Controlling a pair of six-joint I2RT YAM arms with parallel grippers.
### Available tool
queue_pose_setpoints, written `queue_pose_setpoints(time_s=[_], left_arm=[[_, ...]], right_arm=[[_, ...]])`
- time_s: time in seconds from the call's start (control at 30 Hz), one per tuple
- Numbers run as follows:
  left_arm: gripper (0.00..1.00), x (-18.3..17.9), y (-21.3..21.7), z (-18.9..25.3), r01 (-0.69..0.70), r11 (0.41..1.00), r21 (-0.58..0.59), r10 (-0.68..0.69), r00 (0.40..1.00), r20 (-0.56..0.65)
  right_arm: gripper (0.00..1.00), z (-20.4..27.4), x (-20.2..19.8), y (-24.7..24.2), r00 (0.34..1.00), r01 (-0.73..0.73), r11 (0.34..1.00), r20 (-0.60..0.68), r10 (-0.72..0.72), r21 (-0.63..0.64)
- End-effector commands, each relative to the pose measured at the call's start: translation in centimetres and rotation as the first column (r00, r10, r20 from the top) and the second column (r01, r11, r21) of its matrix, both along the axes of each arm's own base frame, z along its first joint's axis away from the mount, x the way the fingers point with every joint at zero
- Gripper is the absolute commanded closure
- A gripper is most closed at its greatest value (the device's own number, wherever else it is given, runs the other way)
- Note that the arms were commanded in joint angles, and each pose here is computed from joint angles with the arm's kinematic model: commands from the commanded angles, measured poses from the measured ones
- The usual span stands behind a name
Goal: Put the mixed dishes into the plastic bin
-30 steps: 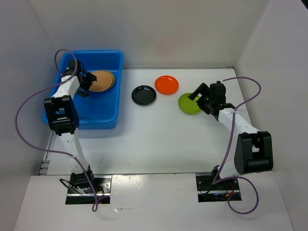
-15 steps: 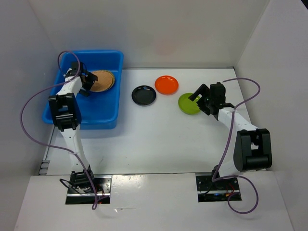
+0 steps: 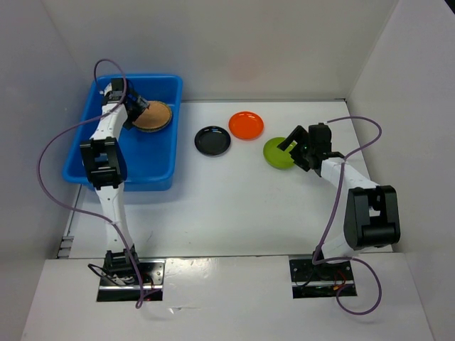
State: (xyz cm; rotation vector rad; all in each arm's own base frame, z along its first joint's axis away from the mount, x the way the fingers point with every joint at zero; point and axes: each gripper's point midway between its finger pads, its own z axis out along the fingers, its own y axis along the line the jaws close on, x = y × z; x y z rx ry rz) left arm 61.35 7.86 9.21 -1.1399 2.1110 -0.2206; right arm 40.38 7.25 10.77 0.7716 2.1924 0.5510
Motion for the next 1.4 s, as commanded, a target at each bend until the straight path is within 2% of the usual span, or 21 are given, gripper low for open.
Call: queue_pose_setpoints(time_s=[0.0, 0.47, 0.73, 1.07, 1.23, 1.3, 1.33, 1.37], left_arm=[[0.00, -0.3, 0.5, 0.6, 0.016, 0.992, 0.129, -0.012, 0.999, -0.037], [0.00, -3.0, 1.3, -1.9, 0.068, 0.977, 0.201, -0.035, 0.986, -0.165], [0.00, -1.1, 0.5, -2.2, 0.058, 0.983, 0.175, -0.039, 0.993, -0.112], [0.00, 2.2, -1.2, 1.8, 0.061, 0.973, 0.221, -0.064, 0.998, 0.004], [0.00, 2.2, -1.3, 1.3, 0.092, 0.971, 0.223, -0.085, 0.996, -0.041], [0.00, 1.4, -1.3, 0.6, 0.115, 0.968, 0.224, -0.096, 0.991, -0.095], [0.00, 1.7, -1.2, 2.4, 0.130, 0.960, 0.247, -0.115, 0.991, -0.074], [0.00, 0.9, -1.2, 1.8, 0.147, 0.959, 0.244, -0.121, 0.986, -0.115]], right_arm=[[0.00, 1.7, 1.4, -0.1, 0.998, 0.003, 1.000, 0.056, -0.003, 0.010], [0.00, 1.3, 1.3, -0.3, 0.999, 0.007, 1.000, 0.038, -0.007, -0.006], [0.00, 2.1, 1.1, -1.0, 0.998, 0.040, 0.999, 0.052, -0.038, -0.030], [0.00, 1.9, 0.8, -1.4, 0.998, 0.054, 0.998, 0.043, -0.053, -0.043], [0.00, 1.3, 0.9, -1.7, 0.997, 0.069, 0.996, 0.026, -0.068, -0.057], [0.00, -0.2, 0.8, -2.7, 0.994, 0.099, 0.991, -0.028, -0.102, -0.086], [0.00, -0.4, 0.9, -2.9, 0.993, 0.107, 0.989, -0.048, -0.112, -0.098], [0.00, -1.1, 0.9, -3.3, 0.990, 0.115, 0.988, -0.074, -0.122, -0.102]])
